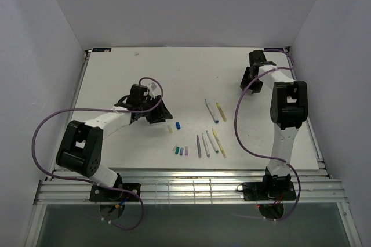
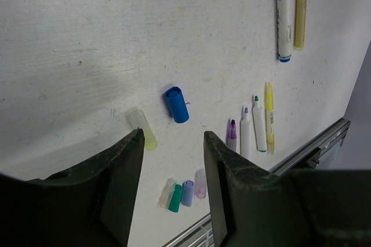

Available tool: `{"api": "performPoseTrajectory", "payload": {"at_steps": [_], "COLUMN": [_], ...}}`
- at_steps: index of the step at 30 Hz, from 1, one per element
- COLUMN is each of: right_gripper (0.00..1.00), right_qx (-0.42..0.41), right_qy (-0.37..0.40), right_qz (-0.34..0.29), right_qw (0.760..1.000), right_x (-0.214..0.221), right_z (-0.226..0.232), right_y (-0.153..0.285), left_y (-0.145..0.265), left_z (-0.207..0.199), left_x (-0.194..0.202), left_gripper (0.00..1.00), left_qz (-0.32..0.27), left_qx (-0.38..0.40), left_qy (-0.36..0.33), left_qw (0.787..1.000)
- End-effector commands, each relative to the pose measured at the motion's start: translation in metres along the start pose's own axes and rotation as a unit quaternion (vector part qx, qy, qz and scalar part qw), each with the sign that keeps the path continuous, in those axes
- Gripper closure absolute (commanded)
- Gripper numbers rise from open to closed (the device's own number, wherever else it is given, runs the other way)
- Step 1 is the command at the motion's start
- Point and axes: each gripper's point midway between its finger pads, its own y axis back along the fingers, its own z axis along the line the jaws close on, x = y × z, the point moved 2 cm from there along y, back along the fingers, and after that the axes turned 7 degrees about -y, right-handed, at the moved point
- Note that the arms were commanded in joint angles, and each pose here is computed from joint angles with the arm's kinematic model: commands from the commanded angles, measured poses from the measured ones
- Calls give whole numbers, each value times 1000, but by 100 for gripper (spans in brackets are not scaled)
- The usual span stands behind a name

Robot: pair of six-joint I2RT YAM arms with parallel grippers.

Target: Open the pen caps

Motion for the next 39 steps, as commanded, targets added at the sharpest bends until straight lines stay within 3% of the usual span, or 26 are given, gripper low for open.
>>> {"api": "performPoseTrajectory", "payload": {"at_steps": [1, 27, 39], "right_gripper": [45, 50, 71], "right_qx": [50, 28, 44], "right_qy": [-4, -2, 2], "right_qz": [53, 55, 89], "right_qw": [997, 998, 995], "right_x": [26, 1, 11], "right_z": [-26, -16, -20], "right_y": [-12, -43, -50], "left_y": [10, 8, 10], "left_z": [-6, -1, -6], "left_x": [-1, 1, -4], "left_gripper": [44, 44, 44], "left_qz": [-10, -8, -8], "left_qx": [15, 13, 14], "left_qy": [-10, -8, -3], "left_qw": [1000, 1000, 1000]}}
